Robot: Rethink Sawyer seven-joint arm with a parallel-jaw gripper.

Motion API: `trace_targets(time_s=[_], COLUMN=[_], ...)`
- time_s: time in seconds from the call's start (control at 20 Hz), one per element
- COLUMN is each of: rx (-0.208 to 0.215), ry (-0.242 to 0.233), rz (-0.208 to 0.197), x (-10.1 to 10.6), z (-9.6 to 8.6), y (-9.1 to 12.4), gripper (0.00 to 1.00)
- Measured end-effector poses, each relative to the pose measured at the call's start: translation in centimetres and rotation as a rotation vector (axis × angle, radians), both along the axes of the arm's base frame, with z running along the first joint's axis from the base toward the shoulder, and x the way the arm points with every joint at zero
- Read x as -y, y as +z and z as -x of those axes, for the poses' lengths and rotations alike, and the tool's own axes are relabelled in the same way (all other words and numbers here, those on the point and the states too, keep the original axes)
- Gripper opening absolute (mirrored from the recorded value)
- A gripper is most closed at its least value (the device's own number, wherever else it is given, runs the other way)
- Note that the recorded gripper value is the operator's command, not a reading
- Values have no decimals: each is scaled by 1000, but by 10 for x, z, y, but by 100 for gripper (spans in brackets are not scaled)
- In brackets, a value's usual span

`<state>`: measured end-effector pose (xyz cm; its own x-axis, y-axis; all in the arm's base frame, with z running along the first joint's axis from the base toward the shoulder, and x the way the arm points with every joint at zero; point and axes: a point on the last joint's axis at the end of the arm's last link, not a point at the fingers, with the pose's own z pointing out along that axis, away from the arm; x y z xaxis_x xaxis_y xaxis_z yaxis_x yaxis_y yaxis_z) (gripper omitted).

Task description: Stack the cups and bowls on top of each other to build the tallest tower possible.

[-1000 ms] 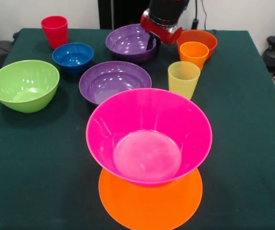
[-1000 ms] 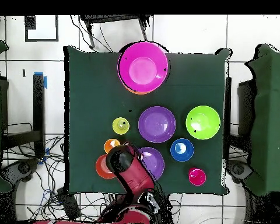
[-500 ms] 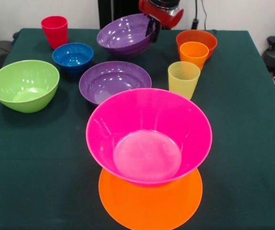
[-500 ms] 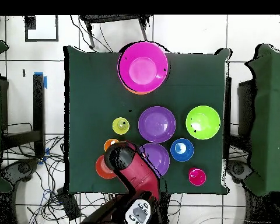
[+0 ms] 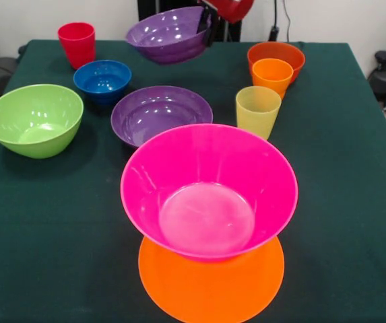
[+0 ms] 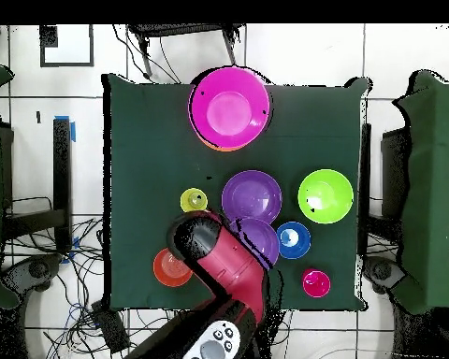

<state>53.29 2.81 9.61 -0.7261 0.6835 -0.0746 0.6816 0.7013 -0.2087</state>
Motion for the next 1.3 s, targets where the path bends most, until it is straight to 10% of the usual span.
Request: trace_targets(time_s=[0.8, 1.3], rx=[83, 160], ry=[-8, 131], rz=[14, 98], x=[-26, -45], z=[-125, -245], y=[107, 145], gripper=[0, 0])
